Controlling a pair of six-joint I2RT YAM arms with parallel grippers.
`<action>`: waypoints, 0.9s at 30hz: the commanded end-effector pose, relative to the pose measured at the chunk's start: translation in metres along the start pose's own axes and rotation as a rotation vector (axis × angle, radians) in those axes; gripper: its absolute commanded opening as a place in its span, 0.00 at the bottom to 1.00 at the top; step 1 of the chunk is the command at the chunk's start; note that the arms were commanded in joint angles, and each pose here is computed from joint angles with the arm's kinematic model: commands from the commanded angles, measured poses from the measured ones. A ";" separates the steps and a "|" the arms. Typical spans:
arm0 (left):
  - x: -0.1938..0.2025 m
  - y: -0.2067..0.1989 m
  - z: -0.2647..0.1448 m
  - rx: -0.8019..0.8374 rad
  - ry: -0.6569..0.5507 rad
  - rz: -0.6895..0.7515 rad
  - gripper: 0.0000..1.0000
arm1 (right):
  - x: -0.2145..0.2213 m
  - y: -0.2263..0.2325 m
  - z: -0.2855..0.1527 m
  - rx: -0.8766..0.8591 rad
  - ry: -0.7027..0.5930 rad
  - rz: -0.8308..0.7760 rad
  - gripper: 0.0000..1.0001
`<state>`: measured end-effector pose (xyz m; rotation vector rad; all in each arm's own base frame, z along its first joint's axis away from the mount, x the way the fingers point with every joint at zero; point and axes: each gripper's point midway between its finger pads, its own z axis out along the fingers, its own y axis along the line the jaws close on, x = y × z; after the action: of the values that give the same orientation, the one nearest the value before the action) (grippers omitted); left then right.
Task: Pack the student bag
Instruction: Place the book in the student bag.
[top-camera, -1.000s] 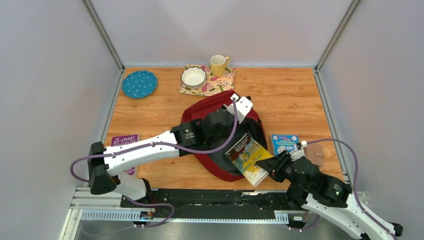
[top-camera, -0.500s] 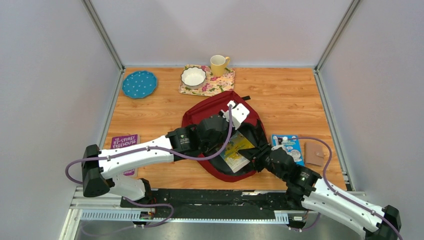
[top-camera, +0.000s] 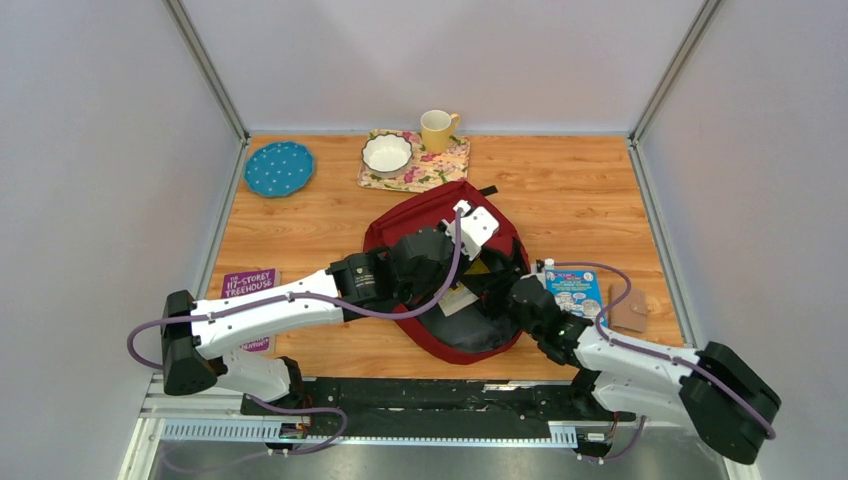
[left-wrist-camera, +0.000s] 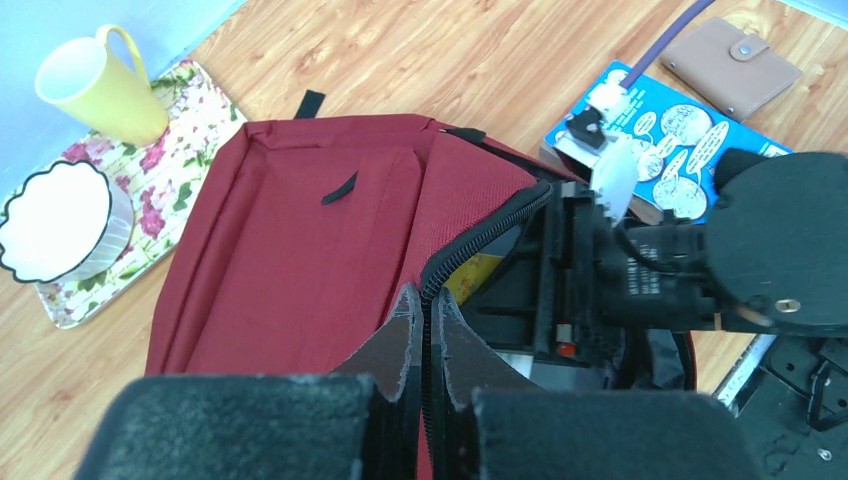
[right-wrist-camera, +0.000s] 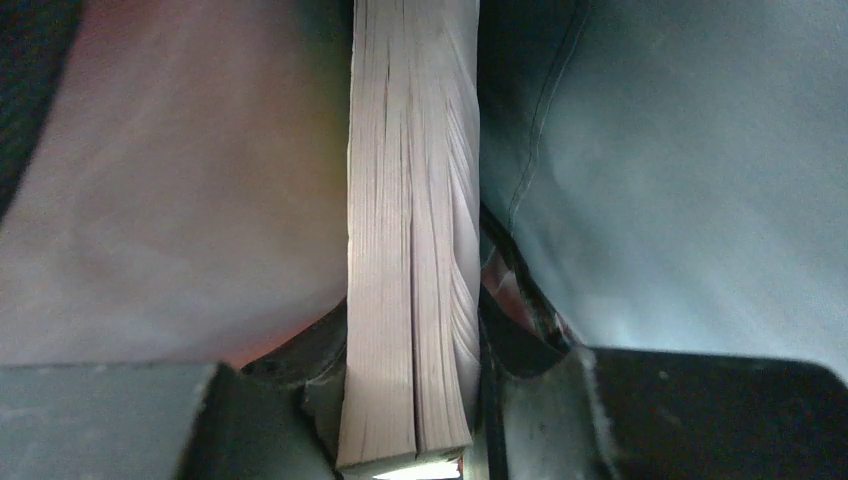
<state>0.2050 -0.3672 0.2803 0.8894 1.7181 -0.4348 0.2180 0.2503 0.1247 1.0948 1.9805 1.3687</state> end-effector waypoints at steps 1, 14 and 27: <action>-0.052 -0.001 -0.021 0.032 -0.113 -0.074 0.00 | -0.002 0.093 0.012 -0.307 -0.045 0.024 0.01; -0.032 0.017 -0.027 -0.068 -0.095 -0.152 0.00 | 0.005 -0.006 0.059 -0.008 0.000 -0.058 0.40; -0.011 0.014 -0.019 -0.072 -0.054 -0.161 0.00 | 0.019 -0.060 0.035 0.262 0.122 -0.163 0.60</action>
<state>0.2053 -0.3464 0.2737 0.7632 1.8004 -0.4217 0.2227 0.2681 0.0531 1.0056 2.2615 1.1218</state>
